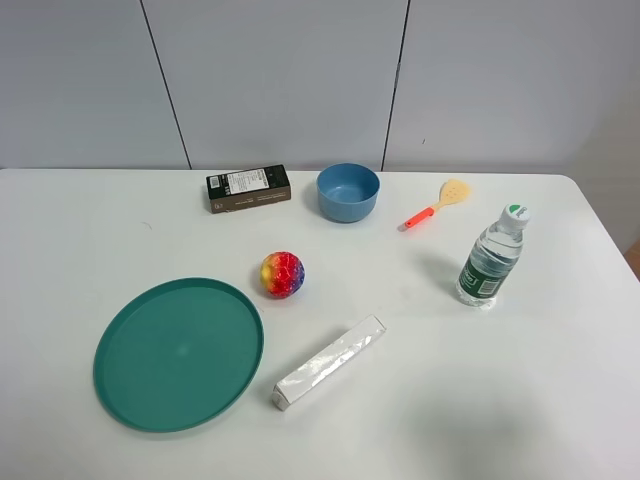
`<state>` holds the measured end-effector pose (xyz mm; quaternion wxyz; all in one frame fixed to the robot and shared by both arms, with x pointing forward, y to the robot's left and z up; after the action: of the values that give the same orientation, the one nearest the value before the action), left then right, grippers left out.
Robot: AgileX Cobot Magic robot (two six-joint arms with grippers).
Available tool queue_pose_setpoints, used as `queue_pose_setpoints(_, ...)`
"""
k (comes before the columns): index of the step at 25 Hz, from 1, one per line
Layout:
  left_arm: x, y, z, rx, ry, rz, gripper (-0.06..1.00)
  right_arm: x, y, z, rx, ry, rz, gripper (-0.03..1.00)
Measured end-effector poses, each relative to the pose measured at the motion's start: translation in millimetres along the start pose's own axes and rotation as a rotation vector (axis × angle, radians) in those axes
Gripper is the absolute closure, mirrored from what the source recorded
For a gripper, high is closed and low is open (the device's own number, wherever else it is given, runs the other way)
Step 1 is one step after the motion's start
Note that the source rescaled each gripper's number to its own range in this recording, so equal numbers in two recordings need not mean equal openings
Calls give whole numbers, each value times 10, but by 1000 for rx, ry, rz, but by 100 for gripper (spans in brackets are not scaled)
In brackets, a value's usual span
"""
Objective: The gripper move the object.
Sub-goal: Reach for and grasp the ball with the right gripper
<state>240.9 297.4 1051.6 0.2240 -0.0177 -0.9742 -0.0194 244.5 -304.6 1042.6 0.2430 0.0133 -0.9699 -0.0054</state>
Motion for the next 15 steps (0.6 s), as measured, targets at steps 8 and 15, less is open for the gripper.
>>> queue_pose_setpoints(8,0,0,0,0,0,0,-6,0,0,0,0,0,0,2)
queue_pose_setpoints(15,0,0,0,0,0,0,-6,0,0,0,0,0,0,2)
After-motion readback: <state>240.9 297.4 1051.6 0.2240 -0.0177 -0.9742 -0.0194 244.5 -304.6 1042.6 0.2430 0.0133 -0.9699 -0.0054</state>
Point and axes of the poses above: a point on each arm's last joint axis where the gripper is mounted, x pointing back along that axis away from the gripper, y along the wrist's bending axis when the last joint is at zero, z = x × y, the point moved 1 cm from there along -x, pointing out along that axis toward the gripper
